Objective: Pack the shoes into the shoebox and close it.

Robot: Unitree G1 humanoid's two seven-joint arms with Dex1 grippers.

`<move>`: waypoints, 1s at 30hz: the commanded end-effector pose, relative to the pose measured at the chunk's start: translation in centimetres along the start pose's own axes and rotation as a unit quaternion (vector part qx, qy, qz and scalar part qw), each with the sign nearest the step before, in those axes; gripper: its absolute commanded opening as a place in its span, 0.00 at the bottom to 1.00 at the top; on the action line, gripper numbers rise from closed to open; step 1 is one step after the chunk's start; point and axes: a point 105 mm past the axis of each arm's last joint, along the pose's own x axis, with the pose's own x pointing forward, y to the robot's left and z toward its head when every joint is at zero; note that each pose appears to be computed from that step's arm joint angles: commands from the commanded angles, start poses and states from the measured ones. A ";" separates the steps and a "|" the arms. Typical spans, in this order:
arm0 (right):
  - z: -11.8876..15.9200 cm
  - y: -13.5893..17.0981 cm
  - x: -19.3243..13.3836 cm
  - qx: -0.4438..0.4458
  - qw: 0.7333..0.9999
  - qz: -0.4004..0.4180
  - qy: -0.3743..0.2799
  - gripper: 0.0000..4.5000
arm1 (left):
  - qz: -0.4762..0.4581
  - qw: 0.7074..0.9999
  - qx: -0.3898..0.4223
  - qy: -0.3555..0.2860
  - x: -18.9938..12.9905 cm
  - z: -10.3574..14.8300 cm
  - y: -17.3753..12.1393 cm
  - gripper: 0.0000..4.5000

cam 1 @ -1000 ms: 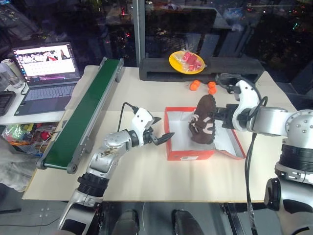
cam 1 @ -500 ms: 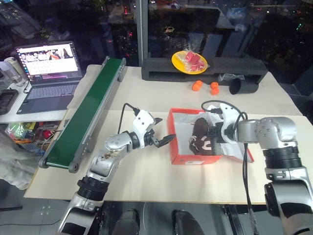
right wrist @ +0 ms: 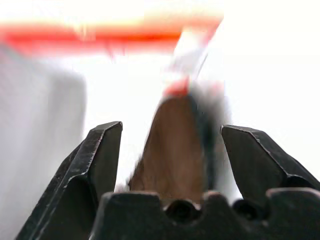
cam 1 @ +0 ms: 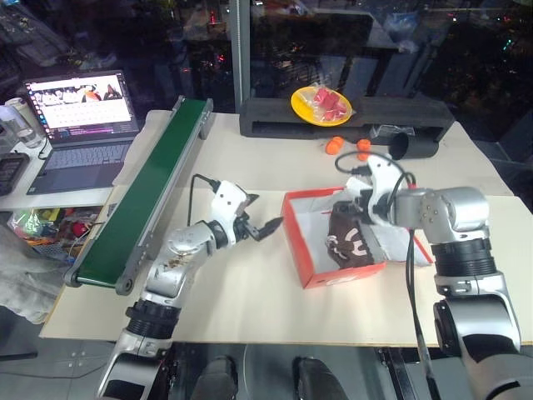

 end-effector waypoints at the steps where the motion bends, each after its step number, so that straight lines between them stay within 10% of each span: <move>1: 6.4 0.6 -3.7 -0.050 0.989 -0.027 -0.138 0.85 | 0.110 0.993 -0.020 -0.045 -1.2 2.5 5.1 1.00; 7: 8.4 9.5 -9.0 -0.068 0.930 0.229 -0.278 0.85 | 0.221 0.973 -0.038 -0.047 -4.5 2.7 11.0 1.00; 13: 0.9 14.2 -11.5 -0.113 0.879 0.396 -0.239 0.85 | 0.278 0.960 -0.015 0.041 -7.9 -0.9 14.7 1.00; 21: -7.4 12.3 -5.8 -0.160 0.924 0.318 -0.142 0.99 | 0.293 0.952 -0.013 0.086 -10.0 -2.8 16.4 1.00; 30: -8.1 12.3 -5.0 -0.201 0.921 0.290 -0.167 0.99 | 0.304 0.947 -0.007 0.106 -10.6 -3.4 17.0 1.00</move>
